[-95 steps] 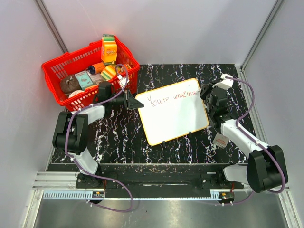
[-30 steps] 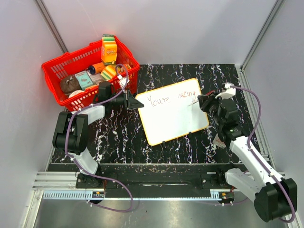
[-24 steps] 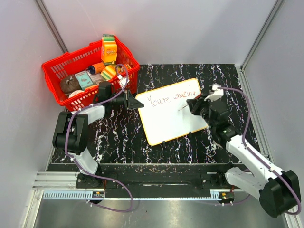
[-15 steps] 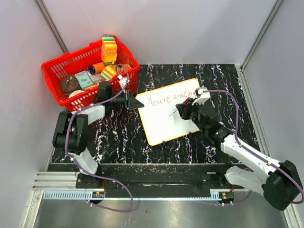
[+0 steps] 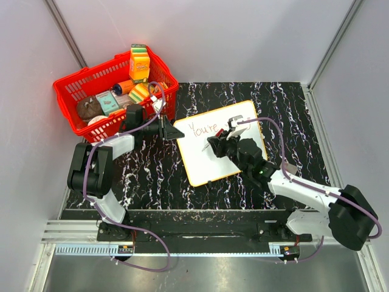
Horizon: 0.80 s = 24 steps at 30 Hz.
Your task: Write a sentence on the whiteboard
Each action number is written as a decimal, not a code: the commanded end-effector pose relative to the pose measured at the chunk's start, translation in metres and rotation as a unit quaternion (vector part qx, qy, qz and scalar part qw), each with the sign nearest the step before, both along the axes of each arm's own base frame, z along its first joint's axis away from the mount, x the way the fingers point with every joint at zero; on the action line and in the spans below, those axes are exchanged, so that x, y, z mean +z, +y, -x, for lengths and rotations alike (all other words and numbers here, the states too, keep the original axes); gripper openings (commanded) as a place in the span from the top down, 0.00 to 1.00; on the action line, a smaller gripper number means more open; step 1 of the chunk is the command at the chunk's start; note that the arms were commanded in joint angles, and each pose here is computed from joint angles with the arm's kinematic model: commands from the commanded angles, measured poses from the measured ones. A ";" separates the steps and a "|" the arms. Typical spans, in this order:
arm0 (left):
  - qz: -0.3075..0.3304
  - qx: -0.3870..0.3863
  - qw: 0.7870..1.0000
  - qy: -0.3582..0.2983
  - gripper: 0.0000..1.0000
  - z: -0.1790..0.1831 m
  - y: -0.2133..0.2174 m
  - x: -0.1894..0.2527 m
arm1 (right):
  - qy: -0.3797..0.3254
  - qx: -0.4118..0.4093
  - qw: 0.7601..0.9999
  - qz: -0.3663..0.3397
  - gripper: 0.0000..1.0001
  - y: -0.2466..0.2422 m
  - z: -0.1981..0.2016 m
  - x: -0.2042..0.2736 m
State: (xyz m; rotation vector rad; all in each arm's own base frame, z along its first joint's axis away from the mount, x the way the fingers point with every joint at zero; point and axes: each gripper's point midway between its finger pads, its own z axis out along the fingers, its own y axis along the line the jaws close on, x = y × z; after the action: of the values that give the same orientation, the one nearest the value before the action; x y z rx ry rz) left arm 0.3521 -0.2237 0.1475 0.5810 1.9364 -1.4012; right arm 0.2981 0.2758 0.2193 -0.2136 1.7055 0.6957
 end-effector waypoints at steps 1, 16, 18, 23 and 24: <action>-0.058 -0.022 0.998 -0.032 1.00 0.010 -0.010 -0.045 | -0.050 -0.004 0.998 -0.026 1.00 0.014 -0.009 0.037; -0.056 -0.024 0.998 -0.031 1.00 0.010 -0.010 -0.045 | -0.034 0.005 0.999 -0.017 1.00 0.034 -0.011 0.016; -0.056 -0.025 0.998 -0.030 1.00 0.012 -0.011 -0.045 | -0.031 0.003 0.999 -0.016 1.00 0.034 -0.012 0.012; -0.055 -0.025 0.998 -0.033 1.00 0.010 -0.011 -0.044 | -0.026 -0.007 1.000 -0.009 1.00 0.032 -0.014 0.005; -0.055 -0.026 0.998 -0.033 1.00 0.011 -0.011 -0.044 | -0.026 -0.012 1.000 -0.008 1.00 0.030 -0.015 0.005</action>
State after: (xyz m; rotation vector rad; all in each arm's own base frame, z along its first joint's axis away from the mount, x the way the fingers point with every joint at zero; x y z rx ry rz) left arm 0.3519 -0.2242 0.1477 0.5820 1.9375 -1.4027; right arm 0.3029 0.3032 0.1936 -0.2626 1.7389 0.6785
